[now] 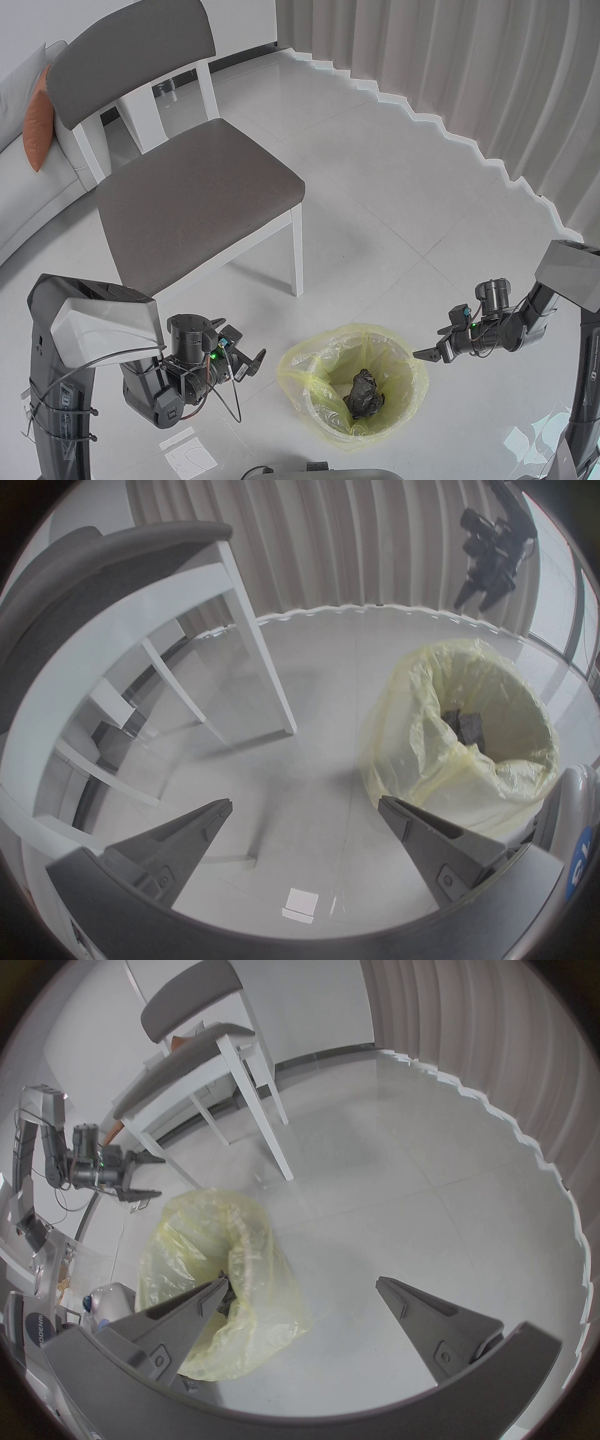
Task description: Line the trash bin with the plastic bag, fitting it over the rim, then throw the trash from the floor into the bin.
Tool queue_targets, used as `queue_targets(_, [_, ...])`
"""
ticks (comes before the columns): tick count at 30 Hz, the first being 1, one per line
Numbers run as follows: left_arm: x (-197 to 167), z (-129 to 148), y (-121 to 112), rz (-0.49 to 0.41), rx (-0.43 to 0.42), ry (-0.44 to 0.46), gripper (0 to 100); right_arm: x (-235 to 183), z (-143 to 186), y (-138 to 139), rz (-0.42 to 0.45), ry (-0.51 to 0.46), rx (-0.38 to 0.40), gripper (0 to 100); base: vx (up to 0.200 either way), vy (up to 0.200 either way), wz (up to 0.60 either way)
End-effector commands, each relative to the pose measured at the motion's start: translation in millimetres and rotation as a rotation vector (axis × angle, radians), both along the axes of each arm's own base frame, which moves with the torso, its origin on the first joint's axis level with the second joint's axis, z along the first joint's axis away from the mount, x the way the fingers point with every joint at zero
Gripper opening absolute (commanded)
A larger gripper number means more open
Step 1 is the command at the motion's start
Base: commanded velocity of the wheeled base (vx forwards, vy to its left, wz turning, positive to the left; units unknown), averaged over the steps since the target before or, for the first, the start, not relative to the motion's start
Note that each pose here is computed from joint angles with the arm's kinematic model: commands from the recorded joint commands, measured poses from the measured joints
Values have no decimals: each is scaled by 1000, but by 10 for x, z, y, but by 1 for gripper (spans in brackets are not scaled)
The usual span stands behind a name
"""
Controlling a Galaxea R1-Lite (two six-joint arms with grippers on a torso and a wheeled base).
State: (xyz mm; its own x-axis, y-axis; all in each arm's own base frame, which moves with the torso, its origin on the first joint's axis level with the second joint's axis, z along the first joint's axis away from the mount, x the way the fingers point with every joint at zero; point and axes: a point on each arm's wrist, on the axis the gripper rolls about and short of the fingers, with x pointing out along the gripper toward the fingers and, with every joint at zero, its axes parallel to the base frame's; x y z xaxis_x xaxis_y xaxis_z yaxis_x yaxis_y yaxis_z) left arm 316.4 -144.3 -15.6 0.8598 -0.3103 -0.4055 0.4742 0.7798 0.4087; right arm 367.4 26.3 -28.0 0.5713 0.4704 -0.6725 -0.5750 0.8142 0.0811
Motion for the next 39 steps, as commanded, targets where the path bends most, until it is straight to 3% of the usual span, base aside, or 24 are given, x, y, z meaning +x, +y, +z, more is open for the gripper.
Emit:
queue_targets(1, [-24, 57, -11, -5, -6, -13, 100, 121, -155, 24, 7, 25, -4, 100, 0, 0, 0])
queue_targets(10, [-62, 52, -81, -29, -11, -21, 100, 384, -304, 118, 28, 51, -4, 100, 0, 0, 0])
queue_targets(16, [-40, -154, -250, -68, 0, 8, 100, 348, -253, 91, 24, 55, -8, 100, 0, 0, 0])
queue_targets(25, [161, -620, -505, -112, 20, 53, 100, 34, 384, -361, -48, -53, -42, 100, 0, 0, 0])
queue_targets(32, [318, -563, -736, -141, 76, 134, 100, -203, 820, -611, -119, -136, -50, 100, 0, 0, 0])
queue_targets(39, [353, -519, -850, -158, 81, 152, 100, -393, 957, -652, -122, -162, -67, 100, 0, 0, 0])
